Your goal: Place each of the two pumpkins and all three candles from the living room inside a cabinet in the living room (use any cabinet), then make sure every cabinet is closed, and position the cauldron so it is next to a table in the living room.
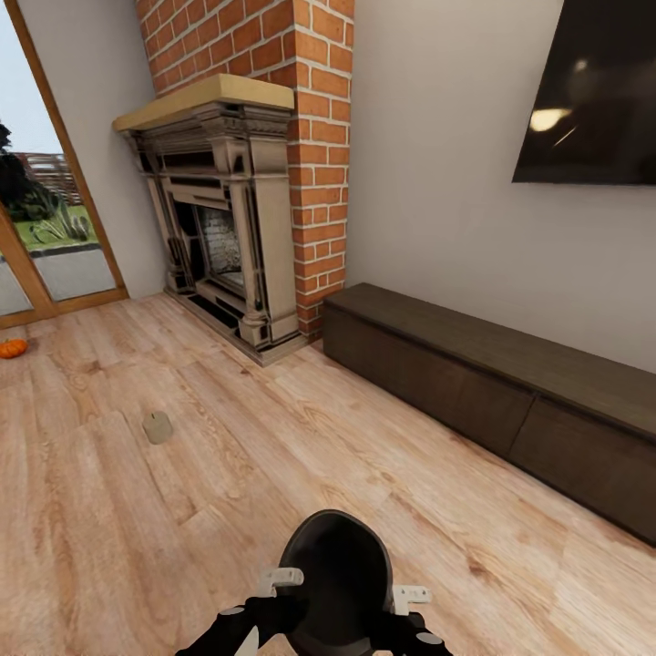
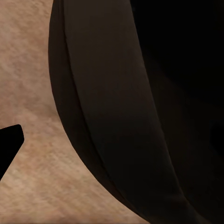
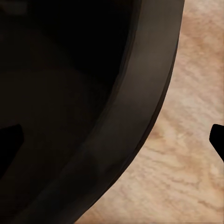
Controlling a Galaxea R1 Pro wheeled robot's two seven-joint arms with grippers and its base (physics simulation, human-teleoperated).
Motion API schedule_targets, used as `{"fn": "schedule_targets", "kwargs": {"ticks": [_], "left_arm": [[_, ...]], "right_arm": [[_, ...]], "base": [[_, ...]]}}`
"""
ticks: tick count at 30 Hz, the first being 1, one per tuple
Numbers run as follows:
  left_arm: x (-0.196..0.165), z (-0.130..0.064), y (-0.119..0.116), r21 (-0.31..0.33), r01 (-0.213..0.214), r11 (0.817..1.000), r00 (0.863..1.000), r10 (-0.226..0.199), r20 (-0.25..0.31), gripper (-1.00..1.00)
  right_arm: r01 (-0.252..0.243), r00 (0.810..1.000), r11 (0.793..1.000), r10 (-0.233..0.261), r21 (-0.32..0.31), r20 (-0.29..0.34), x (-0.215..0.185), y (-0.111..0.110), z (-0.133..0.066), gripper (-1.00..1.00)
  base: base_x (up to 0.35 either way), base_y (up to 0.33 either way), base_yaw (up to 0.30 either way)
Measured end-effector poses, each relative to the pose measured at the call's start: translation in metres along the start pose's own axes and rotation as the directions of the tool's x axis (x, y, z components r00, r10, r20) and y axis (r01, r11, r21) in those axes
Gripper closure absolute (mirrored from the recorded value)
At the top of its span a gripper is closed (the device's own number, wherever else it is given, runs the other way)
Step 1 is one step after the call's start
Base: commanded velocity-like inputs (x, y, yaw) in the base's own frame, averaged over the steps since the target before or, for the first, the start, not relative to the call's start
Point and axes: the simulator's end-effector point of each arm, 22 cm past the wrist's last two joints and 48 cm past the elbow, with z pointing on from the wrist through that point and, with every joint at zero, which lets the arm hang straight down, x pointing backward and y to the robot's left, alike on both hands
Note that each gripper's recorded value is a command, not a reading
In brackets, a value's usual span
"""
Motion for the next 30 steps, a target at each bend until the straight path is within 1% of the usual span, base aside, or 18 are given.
{"fn": "schedule_targets", "kwargs": {"ticks": [11, 12, 20, 21, 25, 26, 30], "left_arm": [[0.0, 0.0, 0.0, -0.001, 0.0, 1.0, 1.0, 0.0, 0.0, -1.0], [0.0, 0.0, 0.001, -0.001, 0.0, 1.0, 1.0, 0.0, 0.0, -1.0], [0.0, 0.0, 0.001, -0.001, 0.0, 1.0, 1.0, 0.0, 0.002, -1.0], [0.0, 0.0, 0.001, -0.001, -0.001, 1.0, 1.0, 0.001, 0.002, 1.0], [0.0, 0.0, 0.003, -0.006, -0.003, 1.0, 1.0, 0.003, 0.0, 1.0], [0.0, 0.0, 0.0, 0.001, 0.005, 1.0, 1.0, -0.005, 0.001, 1.0], [-0.001, 0.0, 0.001, -0.001, 0.009, 1.0, 1.0, -0.009, 0.002, 1.0]], "right_arm": [[0.0, 1.0, 1.0, 0.0, 0.0, 0.0, 0.0, 0.0, 0.0, -1.0], [0.0, 1.0, 1.0, 0.0, 0.0, 0.0, 0.0, 0.0, 0.0, 1.0], [-0.003, 1.0, 1.0, 0.003, 0.007, 0.003, -0.001, -0.002, 0.0, 1.0], [-0.004, 1.0, 1.0, 0.004, 0.009, 0.005, -0.002, -0.003, 0.0, 1.0], [-0.012, 1.0, 1.0, 0.012, 0.012, 0.015, -0.007, -0.004, 0.0, 1.0], [-0.011, 1.0, 1.0, 0.011, 0.007, 0.017, -0.008, -0.003, 0.0, 1.0], [-0.005, 1.0, 1.0, 0.005, 0.003, 0.022, -0.01, -0.001, 0.0, 1.0]], "base": [[0.0, 0.0, 0.0], [0.0, 0.0, 0.0], [0.0, 0.0, 0.0], [0.0, 0.0, 0.0], [0.0, 0.0, 0.0], [0.0, 0.0, 0.0], [0.0, 0.0, 0.0]]}}
